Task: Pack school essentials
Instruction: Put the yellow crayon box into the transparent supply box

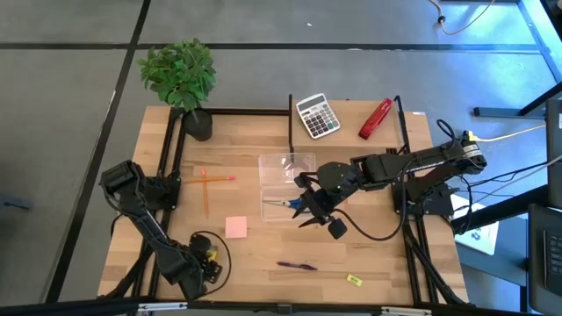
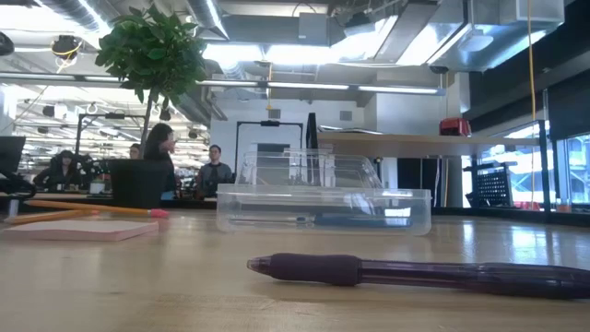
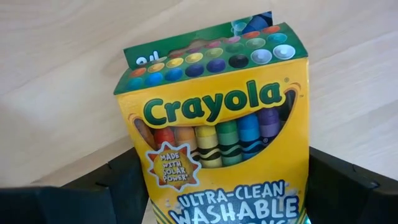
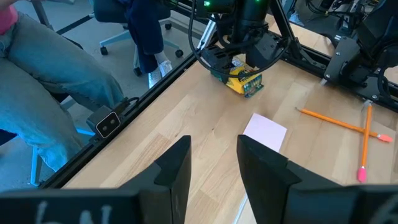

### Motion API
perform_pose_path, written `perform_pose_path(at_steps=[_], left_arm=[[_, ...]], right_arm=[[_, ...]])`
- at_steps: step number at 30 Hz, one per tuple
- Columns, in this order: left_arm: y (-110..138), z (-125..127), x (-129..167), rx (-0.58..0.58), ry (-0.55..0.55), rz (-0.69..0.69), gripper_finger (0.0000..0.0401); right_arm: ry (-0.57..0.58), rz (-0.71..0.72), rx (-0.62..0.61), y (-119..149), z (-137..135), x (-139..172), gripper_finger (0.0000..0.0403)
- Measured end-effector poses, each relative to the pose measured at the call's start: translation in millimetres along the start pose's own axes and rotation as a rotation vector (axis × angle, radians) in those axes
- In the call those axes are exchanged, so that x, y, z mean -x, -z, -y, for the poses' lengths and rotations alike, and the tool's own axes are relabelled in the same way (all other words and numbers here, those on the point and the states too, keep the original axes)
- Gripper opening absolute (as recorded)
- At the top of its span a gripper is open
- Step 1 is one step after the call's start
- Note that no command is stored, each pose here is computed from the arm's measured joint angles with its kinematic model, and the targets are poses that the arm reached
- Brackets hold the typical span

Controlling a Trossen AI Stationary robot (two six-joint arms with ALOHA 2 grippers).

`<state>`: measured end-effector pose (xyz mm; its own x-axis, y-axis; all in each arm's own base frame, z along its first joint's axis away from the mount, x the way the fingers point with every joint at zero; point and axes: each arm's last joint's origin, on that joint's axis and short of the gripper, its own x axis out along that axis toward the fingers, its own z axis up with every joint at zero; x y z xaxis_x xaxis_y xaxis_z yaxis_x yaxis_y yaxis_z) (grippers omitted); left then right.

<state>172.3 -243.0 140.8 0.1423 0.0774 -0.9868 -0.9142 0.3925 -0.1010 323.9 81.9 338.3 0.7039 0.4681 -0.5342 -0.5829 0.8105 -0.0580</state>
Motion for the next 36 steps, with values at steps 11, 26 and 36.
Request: perform_pose_path(at_steps=[11,26,36], left_arm=[[1,1,0,-0.032,0.006,-0.014,0.0320],[2,1,0,-0.081,-0.007,-0.056,0.0320],[-1,3,-1,-0.062,-0.009,-0.060,0.0320]], right_arm=[[0.000,0.000,0.000,0,0,0,0.0133],[0.000,0.001,0.000,0,0,0,0.0133],[0.355,0.093,0.014,-15,11,2,0.0133]])
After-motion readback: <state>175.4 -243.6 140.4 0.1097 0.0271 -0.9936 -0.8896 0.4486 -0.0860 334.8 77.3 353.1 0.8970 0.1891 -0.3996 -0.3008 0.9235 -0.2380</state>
